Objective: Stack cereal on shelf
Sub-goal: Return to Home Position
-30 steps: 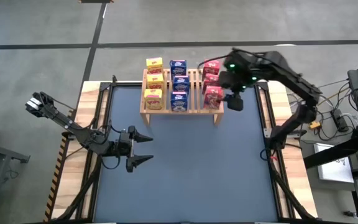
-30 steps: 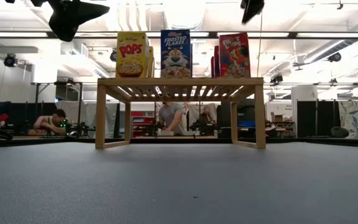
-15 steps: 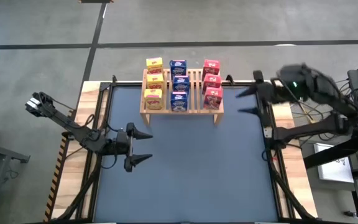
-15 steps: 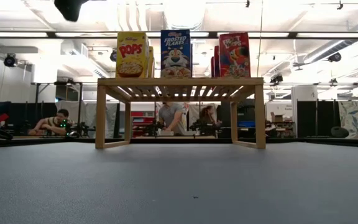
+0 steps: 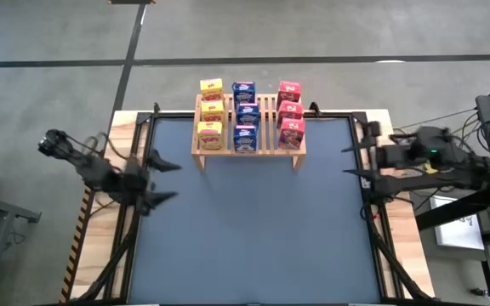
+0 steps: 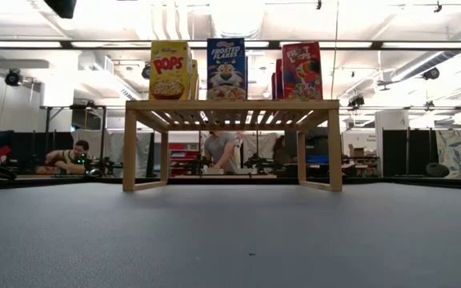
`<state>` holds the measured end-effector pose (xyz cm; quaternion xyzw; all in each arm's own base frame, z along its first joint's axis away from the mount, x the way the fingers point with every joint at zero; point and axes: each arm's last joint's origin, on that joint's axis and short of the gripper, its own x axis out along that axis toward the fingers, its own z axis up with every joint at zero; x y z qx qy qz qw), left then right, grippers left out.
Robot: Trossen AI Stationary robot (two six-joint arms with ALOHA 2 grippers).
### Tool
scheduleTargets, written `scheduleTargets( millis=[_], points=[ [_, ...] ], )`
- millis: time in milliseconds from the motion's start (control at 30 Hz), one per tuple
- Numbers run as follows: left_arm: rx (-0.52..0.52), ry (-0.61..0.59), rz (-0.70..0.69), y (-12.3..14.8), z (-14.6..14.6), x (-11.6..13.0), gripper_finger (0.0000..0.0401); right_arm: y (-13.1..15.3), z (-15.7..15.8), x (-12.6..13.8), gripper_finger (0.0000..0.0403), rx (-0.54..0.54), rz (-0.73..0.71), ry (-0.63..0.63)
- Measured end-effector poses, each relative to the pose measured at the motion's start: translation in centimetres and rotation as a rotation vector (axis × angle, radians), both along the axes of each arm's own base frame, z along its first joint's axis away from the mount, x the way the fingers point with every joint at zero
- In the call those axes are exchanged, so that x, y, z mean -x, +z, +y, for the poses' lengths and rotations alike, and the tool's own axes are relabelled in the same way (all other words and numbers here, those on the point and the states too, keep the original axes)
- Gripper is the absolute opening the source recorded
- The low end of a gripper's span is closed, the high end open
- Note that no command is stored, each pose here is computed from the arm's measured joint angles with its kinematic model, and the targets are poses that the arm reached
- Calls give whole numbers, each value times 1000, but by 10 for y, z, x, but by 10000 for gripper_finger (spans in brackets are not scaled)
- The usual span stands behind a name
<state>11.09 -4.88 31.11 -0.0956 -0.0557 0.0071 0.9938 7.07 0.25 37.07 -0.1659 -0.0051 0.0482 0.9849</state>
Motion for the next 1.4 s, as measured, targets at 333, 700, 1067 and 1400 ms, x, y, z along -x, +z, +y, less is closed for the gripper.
scheduleTargets(
  millis=[333,700,1067,1400],
  points=[
    [-35,111,-104,-48,27,39,359,-53,-1,21,230,17,-156,-32],
    [-65,119,-122,-72,30,40,359,-80,0,23,230,1,-365,4],
    [-88,103,-145,-116,24,24,359,-132,-2,-10,230,-41,-263,-52],
    [-88,166,-124,-119,32,22,359,-160,-4,-20,230,-78,-228,-129]
  ],
)
